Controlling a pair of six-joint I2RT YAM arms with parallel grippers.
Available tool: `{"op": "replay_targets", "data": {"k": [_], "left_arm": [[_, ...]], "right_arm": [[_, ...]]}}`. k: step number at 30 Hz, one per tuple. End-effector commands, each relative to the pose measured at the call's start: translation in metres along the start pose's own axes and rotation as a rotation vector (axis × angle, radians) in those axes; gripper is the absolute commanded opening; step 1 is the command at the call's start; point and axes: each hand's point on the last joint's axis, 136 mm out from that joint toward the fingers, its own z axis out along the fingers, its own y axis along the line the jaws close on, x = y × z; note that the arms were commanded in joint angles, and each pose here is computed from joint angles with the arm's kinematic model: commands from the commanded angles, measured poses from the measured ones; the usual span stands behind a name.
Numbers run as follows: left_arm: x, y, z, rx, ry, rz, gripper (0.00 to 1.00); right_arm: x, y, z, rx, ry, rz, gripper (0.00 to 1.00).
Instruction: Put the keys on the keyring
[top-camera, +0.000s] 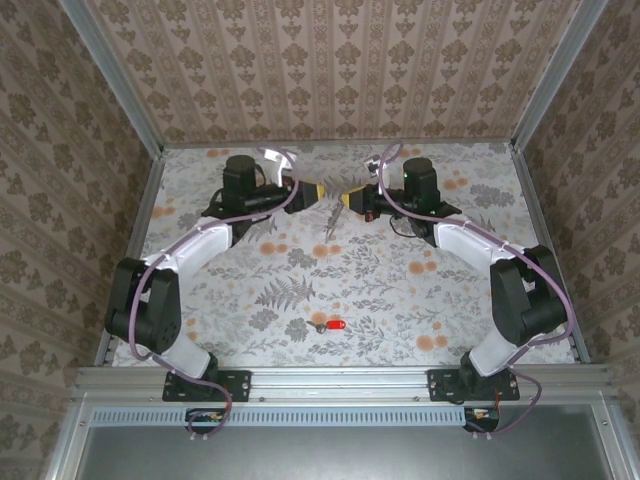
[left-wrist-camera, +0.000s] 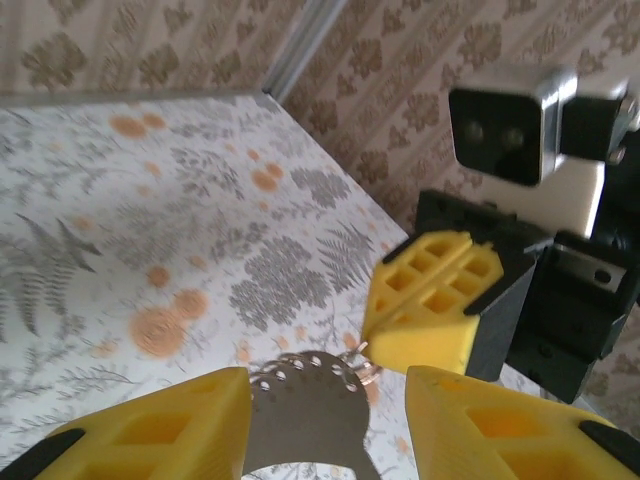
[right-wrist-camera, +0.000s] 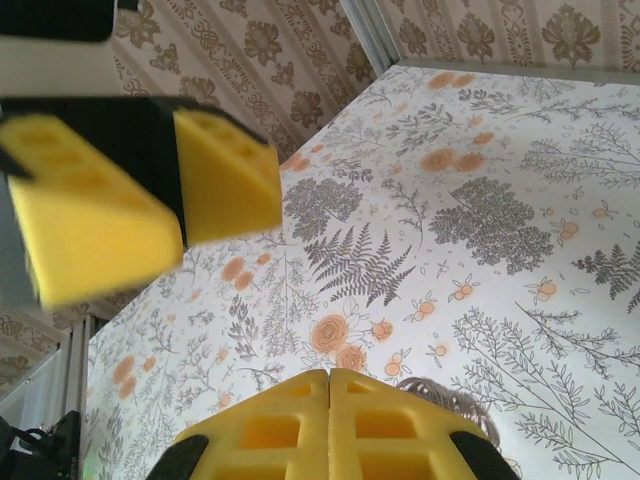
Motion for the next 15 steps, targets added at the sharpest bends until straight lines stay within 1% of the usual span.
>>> {"op": "replay_targets", "data": {"k": [1, 6, 12, 15], "left_arm": [[-0.01, -0.01, -0.007, 0.034, -0.026, 0.02, 0.46], [-0.006, -0.009, -0.006, 0.046, -0.011, 0.014, 0.47], [0.01, -0.017, 0.006, 0.107, 0.053, 0.017, 0.46], [0.02, -0.022, 0.012, 0.143, 0.088, 0.024, 0.42]], "right_arm": [[-0.005, 0.013, -0.006, -0.043, -0.005, -0.036, 0.0], [0.003, 0.011, -0.004, -0.052, 0.015, -0.013, 0.0], [0.009, 0.015, -0.002, -0.097, 0.026, 0.019, 0.0], [0.009, 0.018, -0.003, -0.116, 0.026, 0.028, 0.0]]}}
